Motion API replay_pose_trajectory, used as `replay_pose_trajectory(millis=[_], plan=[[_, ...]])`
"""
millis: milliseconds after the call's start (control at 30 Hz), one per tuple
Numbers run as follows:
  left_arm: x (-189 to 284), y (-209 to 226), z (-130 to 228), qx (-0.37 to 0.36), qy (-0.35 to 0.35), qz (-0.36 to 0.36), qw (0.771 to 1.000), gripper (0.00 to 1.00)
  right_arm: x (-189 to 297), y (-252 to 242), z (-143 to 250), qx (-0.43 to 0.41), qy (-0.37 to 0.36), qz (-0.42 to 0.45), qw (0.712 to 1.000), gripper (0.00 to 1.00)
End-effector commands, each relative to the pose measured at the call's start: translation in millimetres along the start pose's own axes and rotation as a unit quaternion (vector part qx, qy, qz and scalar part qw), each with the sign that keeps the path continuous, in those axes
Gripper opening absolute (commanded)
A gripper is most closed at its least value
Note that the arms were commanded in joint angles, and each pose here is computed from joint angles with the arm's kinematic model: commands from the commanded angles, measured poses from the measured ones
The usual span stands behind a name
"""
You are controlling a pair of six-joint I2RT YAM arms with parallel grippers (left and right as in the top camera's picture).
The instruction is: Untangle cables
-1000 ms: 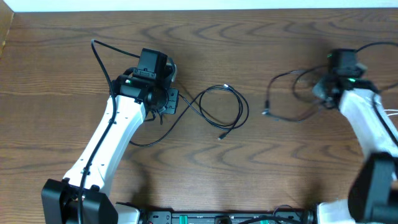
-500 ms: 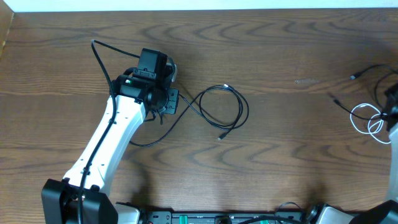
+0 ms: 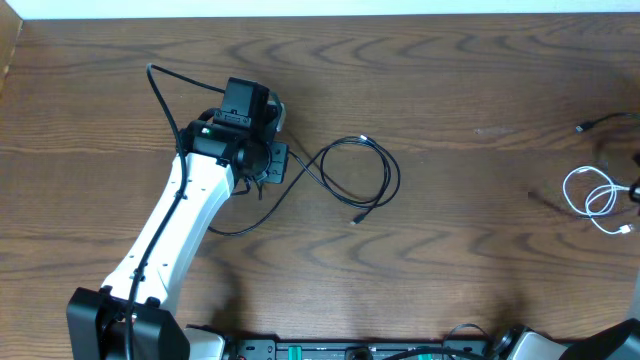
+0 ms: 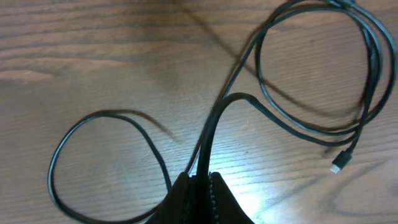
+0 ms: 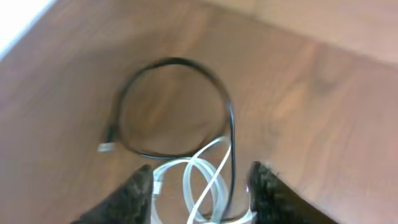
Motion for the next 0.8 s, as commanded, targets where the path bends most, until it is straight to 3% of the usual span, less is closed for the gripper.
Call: replay_pose_trajectory(millis=[0, 167, 433, 467, 567, 600, 733, 767], plan=[[5, -17, -14, -0.001, -0.033, 0.058, 0.998, 0.08, 5, 40, 15, 0.026, 0.059, -0.128, 0.990, 0.59], [16, -67, -47, -0.040, -0.110, 0.171, 0.978, 0.07, 13, 55, 30, 0.054, 0.094, -0.177, 0.978, 0.63], [43, -168, -83, -0.138, -0.218, 0.251, 0.933, 0.08, 25, 81, 54, 0.118, 0.108, -0.207, 0.965, 0.68], [44, -174, -85, -0.146, -0.227, 0.246, 0.931, 0.17, 28, 85, 58, 0.130, 0.109, -0.213, 0.962, 0.68], [37, -161, -88, -0.134, -0.228, 0.195, 0.944, 0.24, 34, 95, 68, 0.155, 0.113, -0.225, 0.955, 0.69], [32, -149, -87, -0.123, -0.219, 0.168, 0.953, 0.32, 37, 99, 73, 0.167, 0.116, -0.232, 0.951, 0.69], [20, -111, -78, -0.089, -0.186, 0.099, 0.973, 0.83, 52, 118, 95, 0.206, 0.135, -0.269, 0.931, 0.76], [18, -101, -77, -0.080, -0.182, 0.077, 0.977, 0.87, 58, 125, 103, 0.220, 0.144, -0.290, 0.920, 0.76]])
Point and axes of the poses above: each gripper's point midway between its finger pads, its own x axis back along the fingers, its own y axis along the line the jaws close on, z = x × y, the point moved 2 cm from there along x, back along the fingers, and after that the axes turned 9 degrees about -x, right-handed, at the moved point
